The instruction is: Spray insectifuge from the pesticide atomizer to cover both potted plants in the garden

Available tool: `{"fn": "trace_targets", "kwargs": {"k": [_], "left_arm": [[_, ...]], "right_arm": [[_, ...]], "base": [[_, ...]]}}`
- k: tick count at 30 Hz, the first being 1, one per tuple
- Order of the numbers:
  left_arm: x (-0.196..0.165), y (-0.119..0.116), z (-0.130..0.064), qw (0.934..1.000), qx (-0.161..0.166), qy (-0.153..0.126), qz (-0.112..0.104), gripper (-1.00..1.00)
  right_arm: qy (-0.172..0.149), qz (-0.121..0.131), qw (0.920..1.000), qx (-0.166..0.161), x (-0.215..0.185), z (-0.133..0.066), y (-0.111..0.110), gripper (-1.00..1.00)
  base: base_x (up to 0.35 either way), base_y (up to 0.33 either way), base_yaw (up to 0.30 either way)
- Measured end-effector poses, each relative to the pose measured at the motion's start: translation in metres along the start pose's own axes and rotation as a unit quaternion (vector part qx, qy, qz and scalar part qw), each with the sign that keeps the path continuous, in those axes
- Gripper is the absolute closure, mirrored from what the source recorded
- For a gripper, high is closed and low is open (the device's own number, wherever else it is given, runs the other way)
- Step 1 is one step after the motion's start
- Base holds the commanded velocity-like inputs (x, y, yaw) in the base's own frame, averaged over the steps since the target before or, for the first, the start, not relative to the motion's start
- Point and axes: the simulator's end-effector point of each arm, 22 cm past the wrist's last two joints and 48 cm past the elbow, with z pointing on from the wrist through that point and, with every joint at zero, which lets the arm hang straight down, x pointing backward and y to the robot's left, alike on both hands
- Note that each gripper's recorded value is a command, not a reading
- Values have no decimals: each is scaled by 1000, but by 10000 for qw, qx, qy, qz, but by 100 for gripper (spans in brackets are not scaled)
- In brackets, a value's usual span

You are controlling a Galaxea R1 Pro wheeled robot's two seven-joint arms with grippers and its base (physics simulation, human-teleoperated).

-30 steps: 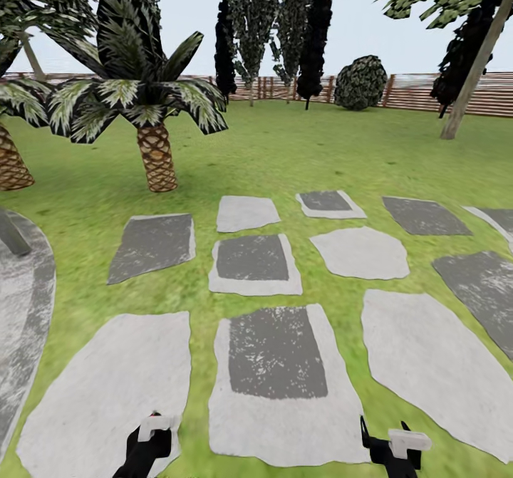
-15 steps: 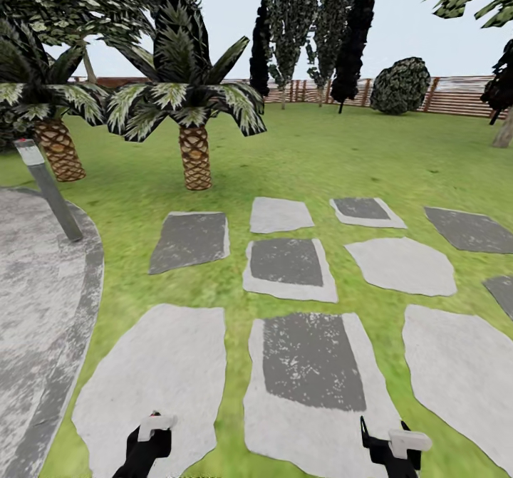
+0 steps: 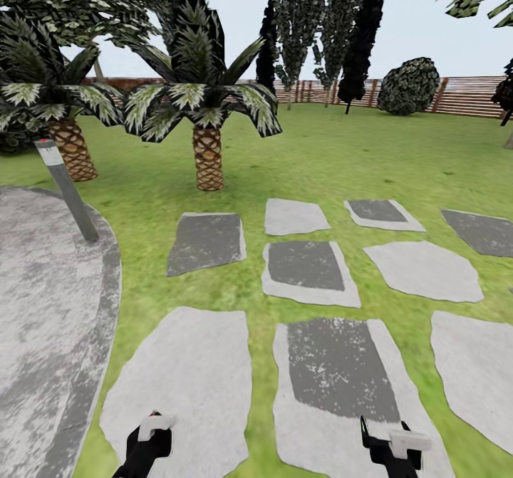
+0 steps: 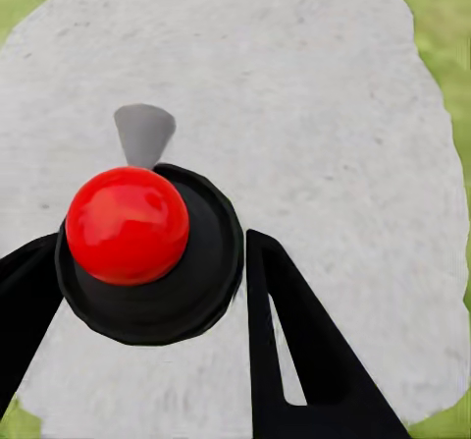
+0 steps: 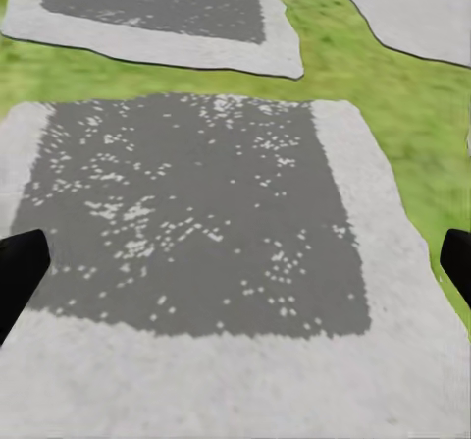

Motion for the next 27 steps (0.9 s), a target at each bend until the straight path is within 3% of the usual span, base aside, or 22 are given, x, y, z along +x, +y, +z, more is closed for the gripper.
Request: {"fn": "trace_targets", "kwargs": {"k": [8,27], "left_arm": [[0,0,0,10000,0,3,0,100],[1,0,0,10000,-1,6,0,100]], "right_arm": [[-1,-3,10000,-5,0,0,0,-100],[-3,-7,10000,-9,0,0,0,-100]], "base": [[22,233,95],[0,7,273]]}}
